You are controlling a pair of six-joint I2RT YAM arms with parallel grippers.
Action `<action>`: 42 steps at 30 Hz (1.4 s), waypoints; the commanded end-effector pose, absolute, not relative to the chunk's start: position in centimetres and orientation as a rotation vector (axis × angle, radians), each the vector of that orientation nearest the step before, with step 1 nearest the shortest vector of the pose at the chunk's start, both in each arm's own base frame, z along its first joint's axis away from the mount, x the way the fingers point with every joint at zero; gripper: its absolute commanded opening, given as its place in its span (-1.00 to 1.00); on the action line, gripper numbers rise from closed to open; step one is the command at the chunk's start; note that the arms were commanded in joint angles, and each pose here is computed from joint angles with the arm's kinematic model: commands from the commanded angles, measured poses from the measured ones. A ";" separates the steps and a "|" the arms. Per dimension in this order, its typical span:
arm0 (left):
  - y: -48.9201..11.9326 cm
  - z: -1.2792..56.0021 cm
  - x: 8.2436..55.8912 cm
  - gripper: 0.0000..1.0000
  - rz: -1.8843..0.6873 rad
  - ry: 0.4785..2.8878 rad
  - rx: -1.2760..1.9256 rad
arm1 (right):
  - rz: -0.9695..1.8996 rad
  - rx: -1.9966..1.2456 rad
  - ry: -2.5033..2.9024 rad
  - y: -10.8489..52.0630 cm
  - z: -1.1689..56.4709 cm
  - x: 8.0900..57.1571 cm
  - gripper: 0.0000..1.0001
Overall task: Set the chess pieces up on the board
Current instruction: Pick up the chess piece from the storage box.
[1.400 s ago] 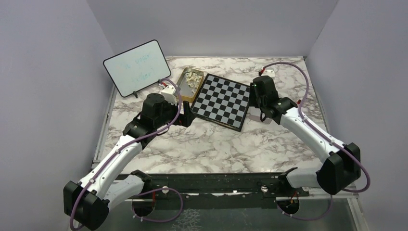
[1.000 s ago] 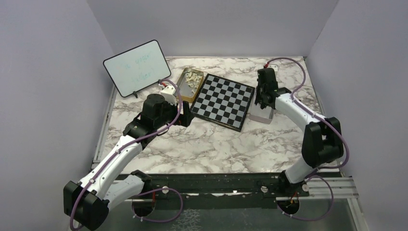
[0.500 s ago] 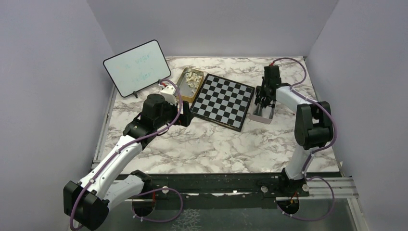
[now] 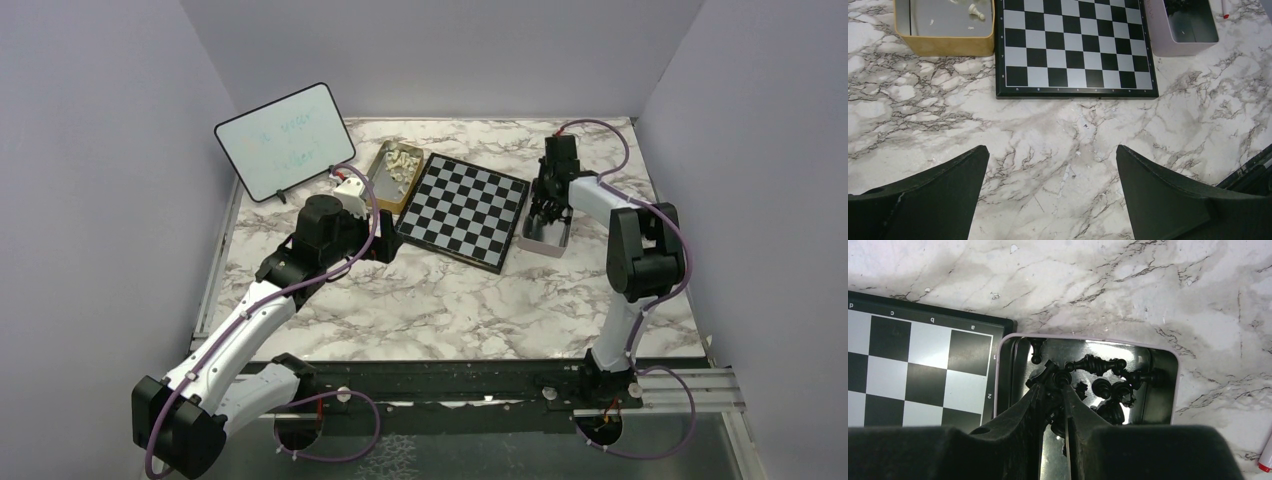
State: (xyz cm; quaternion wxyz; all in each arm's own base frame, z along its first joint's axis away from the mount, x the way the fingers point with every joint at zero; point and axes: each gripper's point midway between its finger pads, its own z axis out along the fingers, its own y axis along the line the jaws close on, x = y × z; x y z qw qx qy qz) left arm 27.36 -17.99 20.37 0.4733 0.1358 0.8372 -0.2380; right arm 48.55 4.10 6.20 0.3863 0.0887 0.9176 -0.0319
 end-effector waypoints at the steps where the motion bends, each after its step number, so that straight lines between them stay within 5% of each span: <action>1: -17.8 20.7 27.3 0.98 -0.562 2.034 0.340 | -0.082 0.214 2.311 4.0 6.6 50.0 -0.48; 42: -17.9 20.6 27.3 0.98 -0.567 2.035 0.344 | -0.145 0.208 2.380 3.3 4.3 49.7 -0.50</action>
